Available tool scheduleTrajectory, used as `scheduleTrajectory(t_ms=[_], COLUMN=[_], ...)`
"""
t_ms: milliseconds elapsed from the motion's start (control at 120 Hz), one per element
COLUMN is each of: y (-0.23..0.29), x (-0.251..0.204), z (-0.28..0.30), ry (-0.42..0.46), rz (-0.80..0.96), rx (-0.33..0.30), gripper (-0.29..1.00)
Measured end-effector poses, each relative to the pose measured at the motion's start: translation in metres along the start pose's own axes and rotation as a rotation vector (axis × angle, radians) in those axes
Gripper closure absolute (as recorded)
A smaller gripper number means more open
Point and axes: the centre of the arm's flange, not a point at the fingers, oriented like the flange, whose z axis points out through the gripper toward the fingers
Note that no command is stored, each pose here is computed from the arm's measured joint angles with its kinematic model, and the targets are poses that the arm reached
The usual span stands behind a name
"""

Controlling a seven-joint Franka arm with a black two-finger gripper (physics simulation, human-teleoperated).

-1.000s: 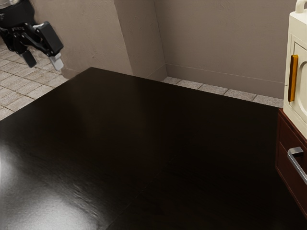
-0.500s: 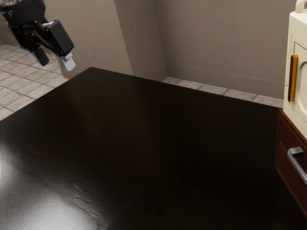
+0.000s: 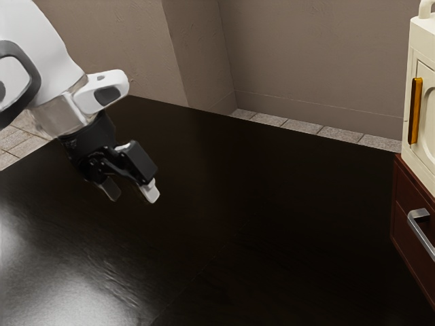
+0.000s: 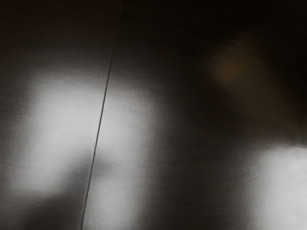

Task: Pull the drawer handle with one arm to open the drawer

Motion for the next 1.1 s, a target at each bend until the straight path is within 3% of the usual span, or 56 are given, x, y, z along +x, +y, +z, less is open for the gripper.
scheduleTrajectory(t_ms=[158,250,450,550,750,933,1100], y=[0.041,0.076,0.136,0.156,0.196,0.232,0.258], x=[0.014,0.019,0.016,0.005,0.033,0.052,0.039], z=[0.046,0.072,0.127,0.139,0.145,0.168,0.184], ry=[0.056,0.070,0.063,0.037,0.118,0.105,0.057], rz=[-0.180,-0.246,-0.310,-0.295,-0.245,-0.279,-0.290], rx=[-0.205,-0.265,-0.250,-0.205,-0.116,-0.166,-0.203], gripper=[0.00,0.00,0.00,0.00,0.00,0.00,0.00])
